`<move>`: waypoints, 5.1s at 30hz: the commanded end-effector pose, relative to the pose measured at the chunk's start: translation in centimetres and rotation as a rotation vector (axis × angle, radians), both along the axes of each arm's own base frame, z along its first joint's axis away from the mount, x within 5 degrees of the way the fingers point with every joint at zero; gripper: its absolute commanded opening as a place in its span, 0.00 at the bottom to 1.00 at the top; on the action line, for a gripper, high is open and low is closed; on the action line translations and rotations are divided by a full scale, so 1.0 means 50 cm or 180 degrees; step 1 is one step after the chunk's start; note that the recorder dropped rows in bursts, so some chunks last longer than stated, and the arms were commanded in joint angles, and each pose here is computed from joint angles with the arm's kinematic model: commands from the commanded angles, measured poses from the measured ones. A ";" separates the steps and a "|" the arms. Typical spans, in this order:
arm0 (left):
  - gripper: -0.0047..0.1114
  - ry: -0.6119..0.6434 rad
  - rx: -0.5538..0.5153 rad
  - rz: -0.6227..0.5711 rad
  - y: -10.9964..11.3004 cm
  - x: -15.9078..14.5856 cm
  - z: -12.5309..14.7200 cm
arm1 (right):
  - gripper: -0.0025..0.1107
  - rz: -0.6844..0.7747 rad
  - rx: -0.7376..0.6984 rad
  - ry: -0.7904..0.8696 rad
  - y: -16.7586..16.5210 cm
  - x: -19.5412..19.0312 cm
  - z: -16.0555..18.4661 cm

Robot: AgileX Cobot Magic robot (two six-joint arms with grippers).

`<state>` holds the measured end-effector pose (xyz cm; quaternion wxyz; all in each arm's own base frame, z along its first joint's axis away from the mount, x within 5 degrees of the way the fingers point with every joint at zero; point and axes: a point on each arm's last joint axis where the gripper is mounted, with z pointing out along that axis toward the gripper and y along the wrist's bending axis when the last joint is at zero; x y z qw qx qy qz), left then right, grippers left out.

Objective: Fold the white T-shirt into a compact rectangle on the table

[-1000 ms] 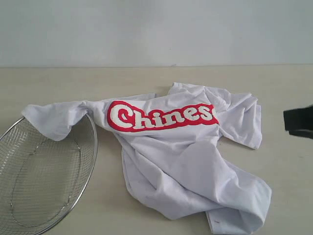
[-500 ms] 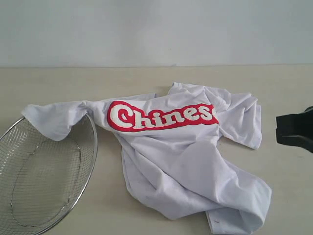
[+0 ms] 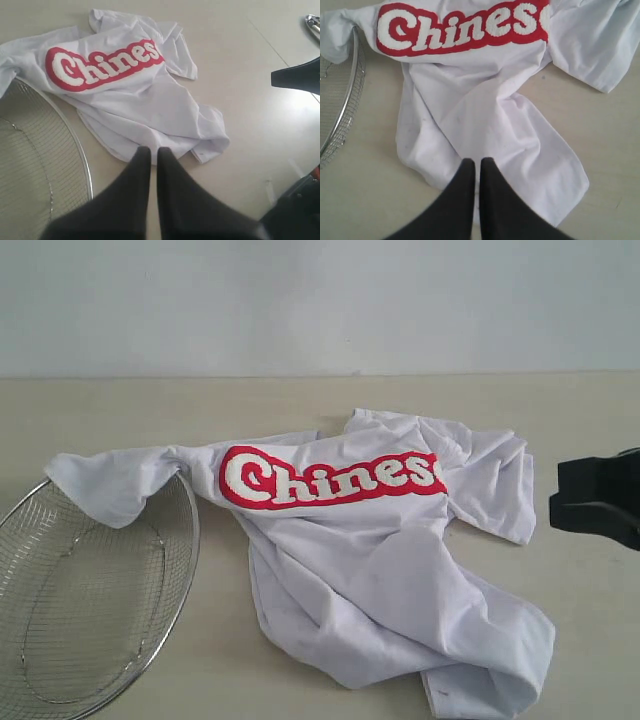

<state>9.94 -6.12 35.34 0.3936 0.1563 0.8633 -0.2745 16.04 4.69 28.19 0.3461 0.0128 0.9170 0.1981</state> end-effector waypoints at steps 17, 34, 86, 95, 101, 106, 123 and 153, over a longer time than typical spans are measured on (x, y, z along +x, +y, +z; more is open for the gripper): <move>0.08 0.0142 -0.0048 -0.0129 -0.006 -0.008 -0.007 | 0.02 0.0137 -0.0178 -0.0191 -0.001 0.015 -0.005; 0.08 0.0543 -0.0459 -0.0775 -0.052 0.064 -0.095 | 0.02 0.0177 -0.0344 0.0116 0.006 0.100 -0.085; 0.08 0.0388 -0.0444 -0.0964 -0.053 0.047 -0.085 | 0.02 -0.0540 -0.0757 0.1242 -0.225 0.469 -0.334; 0.08 0.0389 -0.0444 -0.0965 -0.053 0.047 -0.085 | 0.02 -0.0535 -0.0745 0.1262 -0.241 0.497 -0.288; 0.08 0.0347 -0.0431 -0.0942 -0.053 0.050 -0.085 | 0.02 -0.0615 -0.0460 0.1175 -0.223 0.469 -0.211; 0.08 0.0228 -0.0399 -0.0947 -0.052 0.053 -0.083 | 0.02 -0.0775 -0.0074 0.0719 -0.190 0.395 -0.101; 0.08 0.0284 -0.0967 -0.1367 -0.059 -0.058 -0.052 | 0.02 0.0451 0.0267 0.0353 0.060 0.063 -0.020; 0.08 0.0596 0.0626 0.0926 0.043 0.086 -0.228 | 0.02 0.0667 0.0037 0.0446 0.103 -0.013 -0.158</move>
